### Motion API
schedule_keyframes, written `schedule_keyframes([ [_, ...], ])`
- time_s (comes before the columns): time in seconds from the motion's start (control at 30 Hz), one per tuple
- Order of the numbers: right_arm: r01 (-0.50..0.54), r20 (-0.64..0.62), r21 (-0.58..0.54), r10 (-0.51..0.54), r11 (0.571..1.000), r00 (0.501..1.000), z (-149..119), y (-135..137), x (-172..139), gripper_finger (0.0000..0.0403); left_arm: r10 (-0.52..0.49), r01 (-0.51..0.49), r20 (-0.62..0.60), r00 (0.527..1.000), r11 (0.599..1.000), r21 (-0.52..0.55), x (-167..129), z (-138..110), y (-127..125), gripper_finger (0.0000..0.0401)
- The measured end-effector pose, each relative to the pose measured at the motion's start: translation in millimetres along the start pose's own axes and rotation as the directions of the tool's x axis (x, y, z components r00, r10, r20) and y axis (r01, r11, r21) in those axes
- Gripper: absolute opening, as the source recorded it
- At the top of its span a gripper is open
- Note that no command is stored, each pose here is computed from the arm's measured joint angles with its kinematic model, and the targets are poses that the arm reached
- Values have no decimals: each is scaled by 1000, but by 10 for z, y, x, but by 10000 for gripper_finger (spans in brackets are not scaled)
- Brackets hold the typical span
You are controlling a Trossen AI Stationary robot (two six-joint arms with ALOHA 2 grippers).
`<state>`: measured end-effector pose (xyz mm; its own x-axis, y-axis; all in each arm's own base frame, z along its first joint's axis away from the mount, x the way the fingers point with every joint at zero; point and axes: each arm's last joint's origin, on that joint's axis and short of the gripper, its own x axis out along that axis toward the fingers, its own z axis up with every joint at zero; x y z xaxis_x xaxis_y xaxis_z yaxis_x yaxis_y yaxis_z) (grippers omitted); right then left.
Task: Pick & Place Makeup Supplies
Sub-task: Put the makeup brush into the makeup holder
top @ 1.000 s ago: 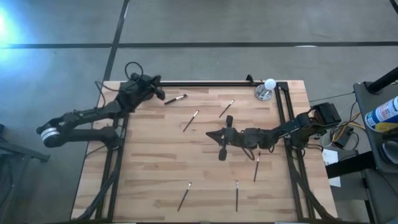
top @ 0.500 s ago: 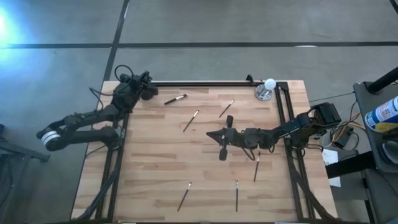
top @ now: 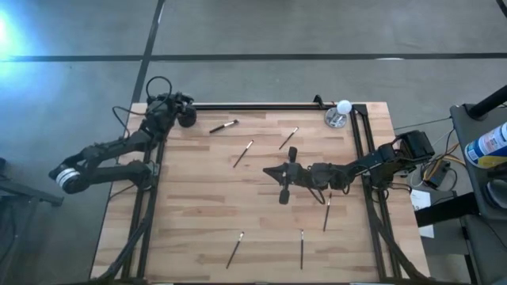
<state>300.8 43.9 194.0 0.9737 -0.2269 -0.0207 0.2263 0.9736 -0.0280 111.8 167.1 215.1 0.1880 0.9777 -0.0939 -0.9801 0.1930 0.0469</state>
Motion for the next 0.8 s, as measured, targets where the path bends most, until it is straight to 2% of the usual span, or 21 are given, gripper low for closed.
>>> schedule_keyframes([
  [0.3, 0, 4, 2, 0, 1000, 1000, 5, 0, 0, 8, -6, 8, -85, 996, 1000, 19, 87, -139, -23, 15],
  [0.53, 0, 5, -1, 0, 1000, 1000, 6, -1, 1, 8, -8, 13, -146, 989, 999, 34, 128, -98, -43, 49],
  [0.8, 0, 5, 2, 0, 1000, 1000, 7, 0, 1, 8, -4, 10, -193, 981, 1000, 28, 143, -58, -51, 56],
])
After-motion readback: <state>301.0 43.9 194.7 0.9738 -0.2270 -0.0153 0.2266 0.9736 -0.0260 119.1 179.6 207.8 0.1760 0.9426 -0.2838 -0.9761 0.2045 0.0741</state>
